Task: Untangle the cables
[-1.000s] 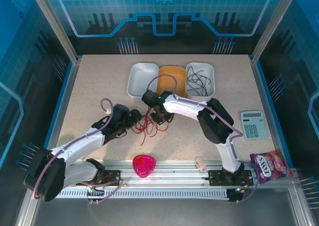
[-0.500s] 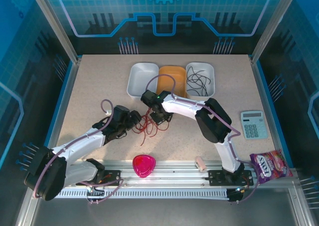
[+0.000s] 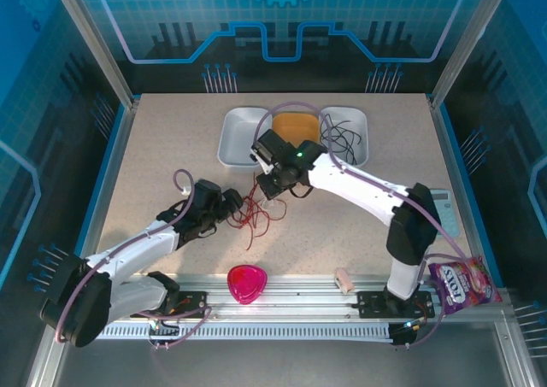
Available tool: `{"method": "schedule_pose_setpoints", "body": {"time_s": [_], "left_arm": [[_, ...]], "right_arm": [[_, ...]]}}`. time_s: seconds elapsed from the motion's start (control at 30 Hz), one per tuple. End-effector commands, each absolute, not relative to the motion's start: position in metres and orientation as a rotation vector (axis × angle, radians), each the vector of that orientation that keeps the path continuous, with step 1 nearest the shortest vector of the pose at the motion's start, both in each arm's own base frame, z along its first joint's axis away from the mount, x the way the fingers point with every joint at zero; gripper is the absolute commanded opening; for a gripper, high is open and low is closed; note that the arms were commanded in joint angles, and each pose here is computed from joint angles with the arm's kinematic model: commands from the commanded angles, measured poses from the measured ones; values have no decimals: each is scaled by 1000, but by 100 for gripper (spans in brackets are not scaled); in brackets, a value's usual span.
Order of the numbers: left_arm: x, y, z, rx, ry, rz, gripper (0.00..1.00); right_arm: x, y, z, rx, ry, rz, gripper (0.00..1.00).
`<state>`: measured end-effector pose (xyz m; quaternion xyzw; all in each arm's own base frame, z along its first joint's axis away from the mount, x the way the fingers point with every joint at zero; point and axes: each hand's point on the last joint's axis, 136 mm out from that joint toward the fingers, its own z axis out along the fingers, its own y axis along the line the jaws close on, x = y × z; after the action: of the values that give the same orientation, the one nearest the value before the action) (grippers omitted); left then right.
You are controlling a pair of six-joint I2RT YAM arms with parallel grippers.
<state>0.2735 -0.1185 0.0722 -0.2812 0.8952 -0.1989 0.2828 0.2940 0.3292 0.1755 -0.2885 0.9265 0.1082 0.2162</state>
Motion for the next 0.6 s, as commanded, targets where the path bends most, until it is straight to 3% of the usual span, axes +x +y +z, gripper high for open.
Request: {"method": "schedule_pose_setpoints", "body": {"time_s": [0.0, 0.57], "left_arm": [[283, -127, 92, -683, 2354, -590, 99], [286, -130, 102, -638, 2332, -613, 99]], "right_arm": [[282, 337, 199, -844, 2510, 403, 8], [280, 319, 342, -734, 2081, 626, 8]]}}
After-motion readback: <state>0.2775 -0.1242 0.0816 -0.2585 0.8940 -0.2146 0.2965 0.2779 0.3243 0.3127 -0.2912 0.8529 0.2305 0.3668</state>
